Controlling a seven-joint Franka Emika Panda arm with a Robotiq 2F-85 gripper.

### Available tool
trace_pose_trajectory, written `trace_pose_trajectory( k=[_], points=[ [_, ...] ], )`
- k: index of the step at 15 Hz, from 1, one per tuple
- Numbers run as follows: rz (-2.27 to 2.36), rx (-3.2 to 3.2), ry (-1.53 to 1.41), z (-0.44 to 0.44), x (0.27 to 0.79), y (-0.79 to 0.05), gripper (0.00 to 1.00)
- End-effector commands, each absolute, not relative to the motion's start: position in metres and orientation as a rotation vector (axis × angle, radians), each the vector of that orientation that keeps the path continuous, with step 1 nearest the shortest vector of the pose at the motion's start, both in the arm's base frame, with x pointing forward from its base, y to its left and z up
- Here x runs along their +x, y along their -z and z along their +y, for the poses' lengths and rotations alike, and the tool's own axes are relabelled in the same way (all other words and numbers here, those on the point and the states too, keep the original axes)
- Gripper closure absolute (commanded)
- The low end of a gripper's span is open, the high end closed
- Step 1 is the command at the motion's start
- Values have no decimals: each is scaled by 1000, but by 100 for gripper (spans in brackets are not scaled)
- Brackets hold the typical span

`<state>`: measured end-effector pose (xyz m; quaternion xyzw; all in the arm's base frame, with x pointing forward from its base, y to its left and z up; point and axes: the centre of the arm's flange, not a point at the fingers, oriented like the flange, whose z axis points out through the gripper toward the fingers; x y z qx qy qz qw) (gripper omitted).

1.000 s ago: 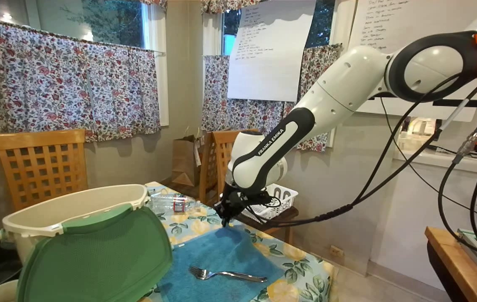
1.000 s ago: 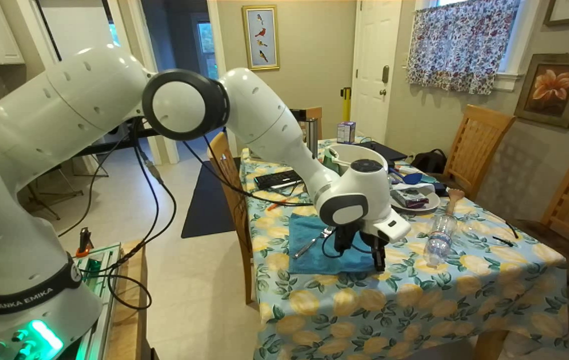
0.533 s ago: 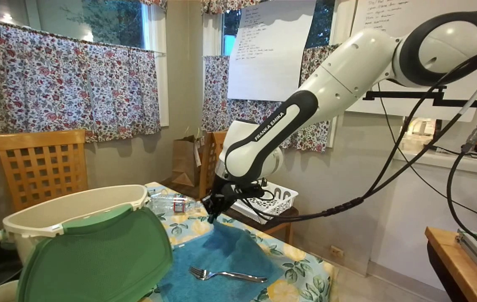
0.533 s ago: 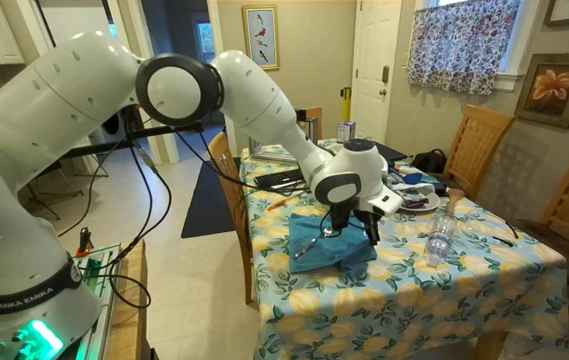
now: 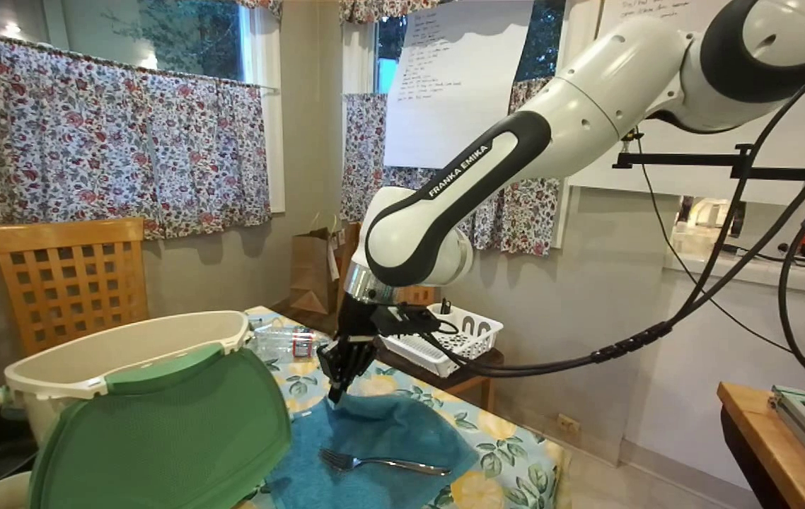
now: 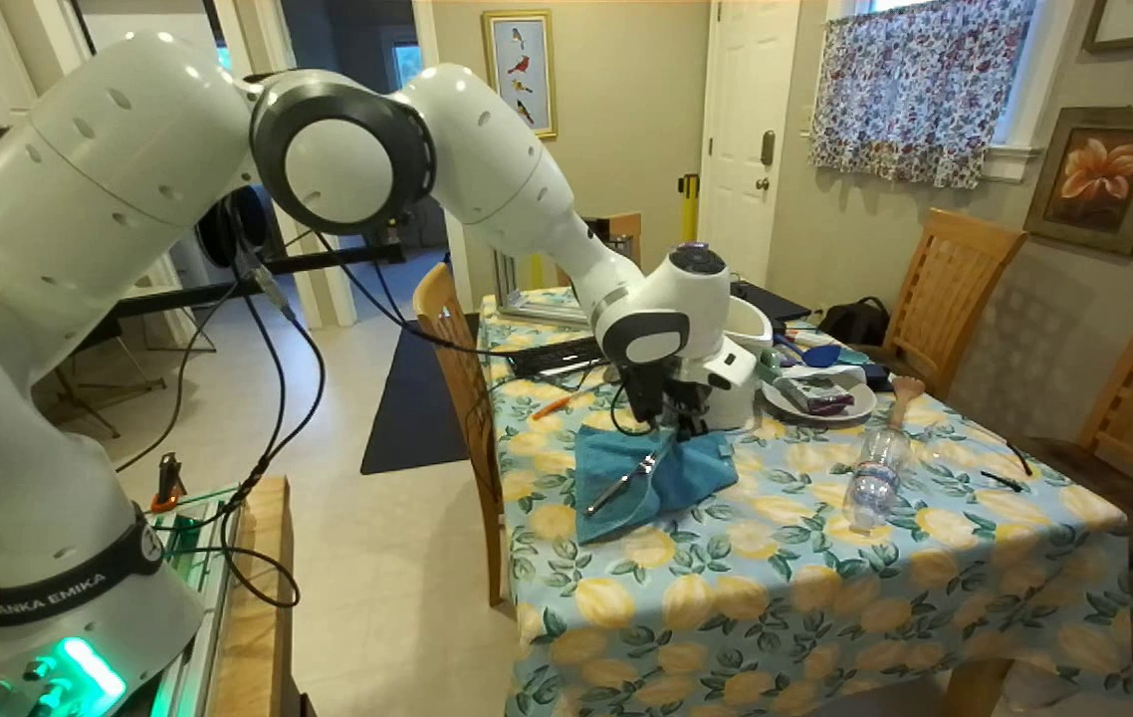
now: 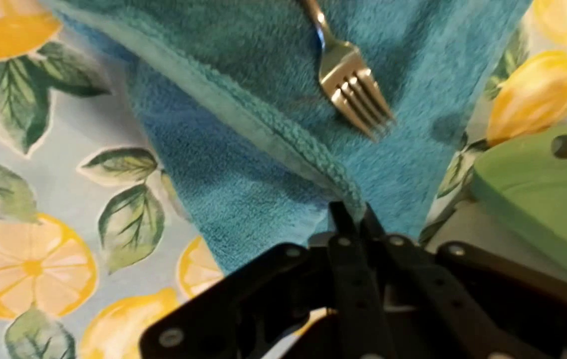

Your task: Use the blue towel to wrap the fork

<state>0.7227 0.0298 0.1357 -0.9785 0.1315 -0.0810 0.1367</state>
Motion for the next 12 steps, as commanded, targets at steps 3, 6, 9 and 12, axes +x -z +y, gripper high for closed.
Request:
trace_pose_trajectory(
  k=[3,6,9,12],
  points=[
    [222,-2802,34,53,698,-132,99],
    [175,-2805,-18,64,697,-128,99],
    [147,-2808,-18,74,700,-128,99],
    [122,-2811,-14,90,705,-129,99]
  ],
)
